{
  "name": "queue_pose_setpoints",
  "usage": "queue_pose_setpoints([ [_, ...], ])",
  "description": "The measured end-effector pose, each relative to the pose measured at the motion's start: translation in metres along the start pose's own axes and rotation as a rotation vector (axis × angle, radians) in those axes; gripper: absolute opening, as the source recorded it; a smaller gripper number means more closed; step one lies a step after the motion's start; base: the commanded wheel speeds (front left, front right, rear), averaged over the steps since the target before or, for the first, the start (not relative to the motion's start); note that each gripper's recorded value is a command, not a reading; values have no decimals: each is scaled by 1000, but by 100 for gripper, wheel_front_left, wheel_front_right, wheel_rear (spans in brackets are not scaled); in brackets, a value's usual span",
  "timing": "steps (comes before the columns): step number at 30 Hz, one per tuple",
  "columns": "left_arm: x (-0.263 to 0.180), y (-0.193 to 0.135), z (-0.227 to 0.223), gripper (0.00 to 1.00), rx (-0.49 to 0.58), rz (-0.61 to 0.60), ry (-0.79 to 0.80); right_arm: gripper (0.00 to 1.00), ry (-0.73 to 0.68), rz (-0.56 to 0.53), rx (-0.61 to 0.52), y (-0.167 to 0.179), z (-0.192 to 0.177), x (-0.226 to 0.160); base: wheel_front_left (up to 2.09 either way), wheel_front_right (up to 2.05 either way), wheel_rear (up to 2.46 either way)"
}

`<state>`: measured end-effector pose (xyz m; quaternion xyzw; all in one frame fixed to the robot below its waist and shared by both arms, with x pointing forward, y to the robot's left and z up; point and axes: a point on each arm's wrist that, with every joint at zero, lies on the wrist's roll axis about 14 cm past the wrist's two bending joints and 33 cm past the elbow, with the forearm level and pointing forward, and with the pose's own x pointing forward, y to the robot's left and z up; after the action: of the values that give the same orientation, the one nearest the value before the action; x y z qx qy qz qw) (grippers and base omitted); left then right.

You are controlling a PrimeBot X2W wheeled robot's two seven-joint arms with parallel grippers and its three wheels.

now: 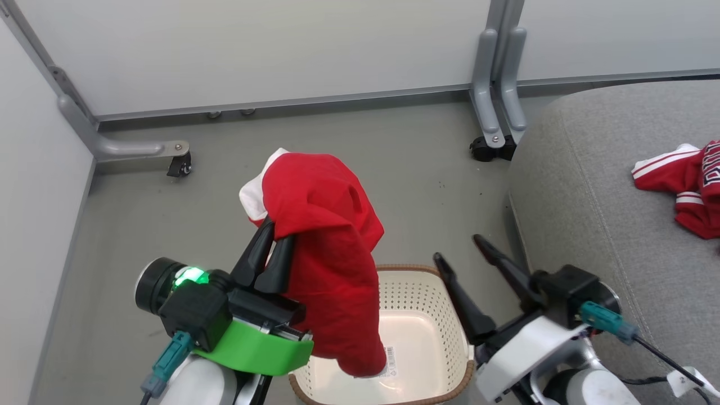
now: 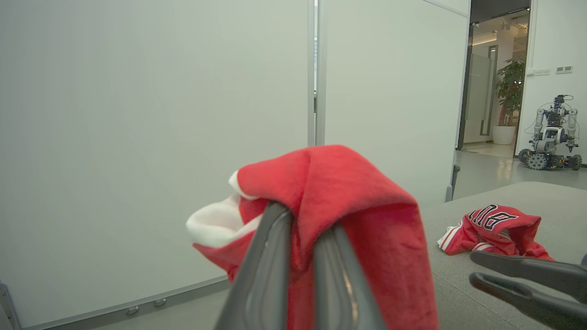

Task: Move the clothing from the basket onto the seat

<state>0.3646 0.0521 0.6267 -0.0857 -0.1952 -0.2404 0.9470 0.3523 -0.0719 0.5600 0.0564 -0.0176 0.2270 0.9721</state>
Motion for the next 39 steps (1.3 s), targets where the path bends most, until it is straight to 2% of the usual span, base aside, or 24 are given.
queue_pose_setpoints([
  [6, 0, 1, 0, 0, 2, -1, -3, 100, 66, 252, 44, 65, -19, 28, 0, 0, 0],
  [16, -4, 8, -3, 0, 9, 24, 9, 100, 133, 476, 78, 121, -38, 45, 0, 0, 0],
  [23, -5, 12, -5, 0, 10, 33, 12, 100, 153, 544, 85, 137, -44, 47, 0, 0, 0],
  [37, -1, 2, -8, 0, -14, -1, 11, 100, 125, 610, 68, 161, -49, 79, 0, 0, 0],
  [38, 0, 2, -8, 0, -15, -2, 11, 97, 124, 608, 70, 162, -50, 82, 0, 0, 0],
  [39, 0, 2, -8, 0, -16, -1, 11, 72, 123, 608, 70, 162, -51, 84, 0, 0, 0],
])
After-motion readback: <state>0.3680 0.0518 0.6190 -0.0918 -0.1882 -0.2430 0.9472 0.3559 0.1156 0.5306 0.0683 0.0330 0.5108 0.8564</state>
